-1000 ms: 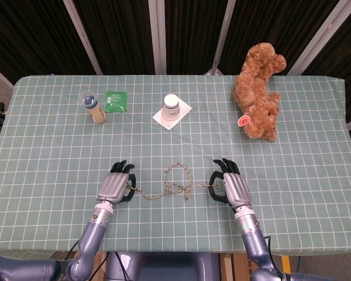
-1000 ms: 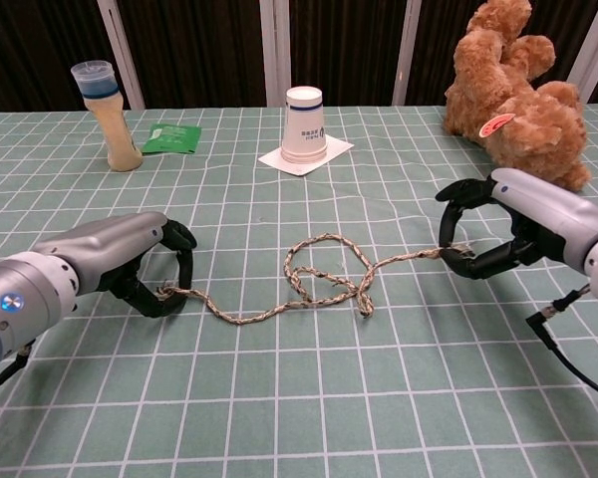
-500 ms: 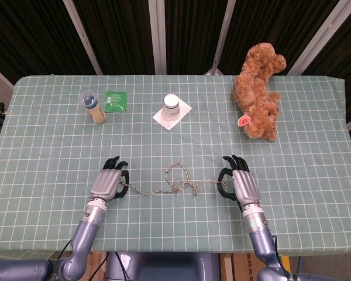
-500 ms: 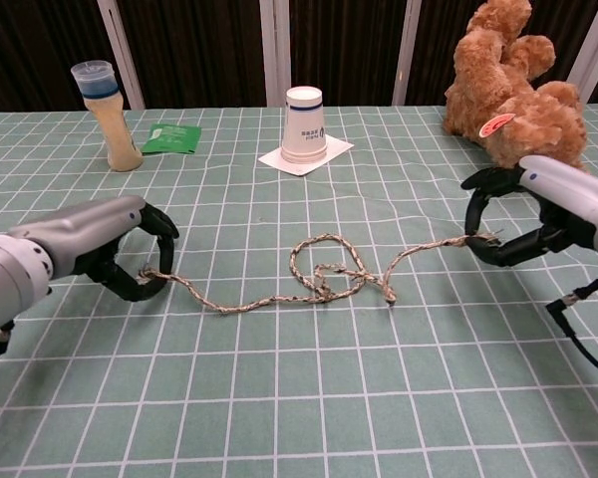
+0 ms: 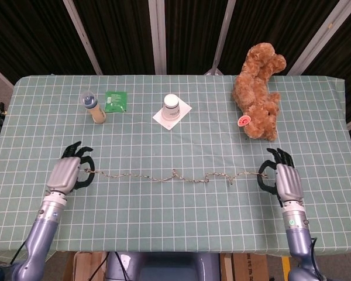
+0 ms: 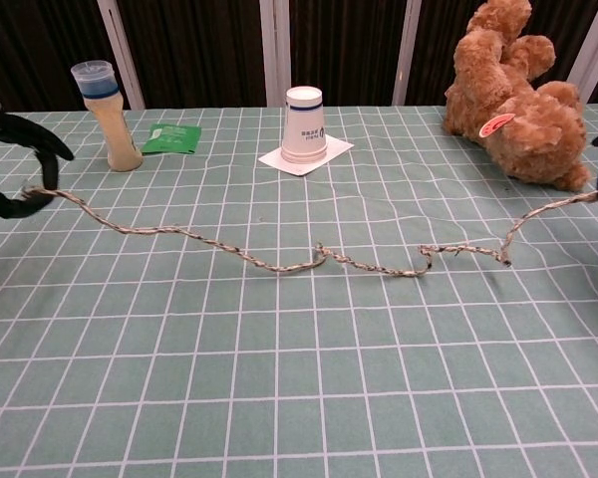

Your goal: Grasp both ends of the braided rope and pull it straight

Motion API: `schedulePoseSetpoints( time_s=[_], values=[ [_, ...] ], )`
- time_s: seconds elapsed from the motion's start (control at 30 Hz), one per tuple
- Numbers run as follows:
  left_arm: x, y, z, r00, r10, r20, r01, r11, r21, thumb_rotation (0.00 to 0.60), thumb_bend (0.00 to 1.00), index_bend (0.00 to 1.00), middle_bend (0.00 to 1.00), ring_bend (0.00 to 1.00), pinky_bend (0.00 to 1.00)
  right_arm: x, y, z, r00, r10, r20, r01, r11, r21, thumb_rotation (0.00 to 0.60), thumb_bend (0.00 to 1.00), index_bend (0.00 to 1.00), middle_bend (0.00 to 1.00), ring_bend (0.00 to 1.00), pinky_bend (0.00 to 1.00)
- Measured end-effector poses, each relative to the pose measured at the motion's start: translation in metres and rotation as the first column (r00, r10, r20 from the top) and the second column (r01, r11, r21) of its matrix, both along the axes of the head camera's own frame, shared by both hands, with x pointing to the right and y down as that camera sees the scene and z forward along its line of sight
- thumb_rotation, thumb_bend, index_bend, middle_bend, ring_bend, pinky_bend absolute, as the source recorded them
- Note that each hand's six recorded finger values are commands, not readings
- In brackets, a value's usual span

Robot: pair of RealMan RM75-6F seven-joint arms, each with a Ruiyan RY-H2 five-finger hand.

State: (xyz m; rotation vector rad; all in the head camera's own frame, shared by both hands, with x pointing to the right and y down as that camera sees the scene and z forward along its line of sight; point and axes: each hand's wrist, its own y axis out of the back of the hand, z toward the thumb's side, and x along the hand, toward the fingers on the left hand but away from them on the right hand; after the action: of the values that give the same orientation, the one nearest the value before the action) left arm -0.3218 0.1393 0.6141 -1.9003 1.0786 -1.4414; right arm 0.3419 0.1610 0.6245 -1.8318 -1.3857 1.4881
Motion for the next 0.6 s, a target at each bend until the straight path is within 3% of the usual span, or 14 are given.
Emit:
schedulePoseSetpoints(
  time_s=[0.2,0.6],
  values=[
    [-0.034,0.012,-0.012,0.999,-0.047,-0.007,0.047,0.999,0.002,0.600,0.55,0.61,0.19,0.01,0.00,0.027,0.006,-0.006,0.999,0.038,-0.021,-0.038,0.999,-0.001,0.600,0.48,0.61,0.17,0.00,0.00],
    [-0.075,0.033,-0.008,0.990,-0.139,-0.006,0.139,0.990,-0.001,0.600,0.55,0.61,0.19,0.01,0.00,0.055,0.011,-0.003,0.995,0.069,-0.070,-0.070,0.997,-0.010,0.600,0.48,0.61,0.17,0.00,0.00]
  ],
)
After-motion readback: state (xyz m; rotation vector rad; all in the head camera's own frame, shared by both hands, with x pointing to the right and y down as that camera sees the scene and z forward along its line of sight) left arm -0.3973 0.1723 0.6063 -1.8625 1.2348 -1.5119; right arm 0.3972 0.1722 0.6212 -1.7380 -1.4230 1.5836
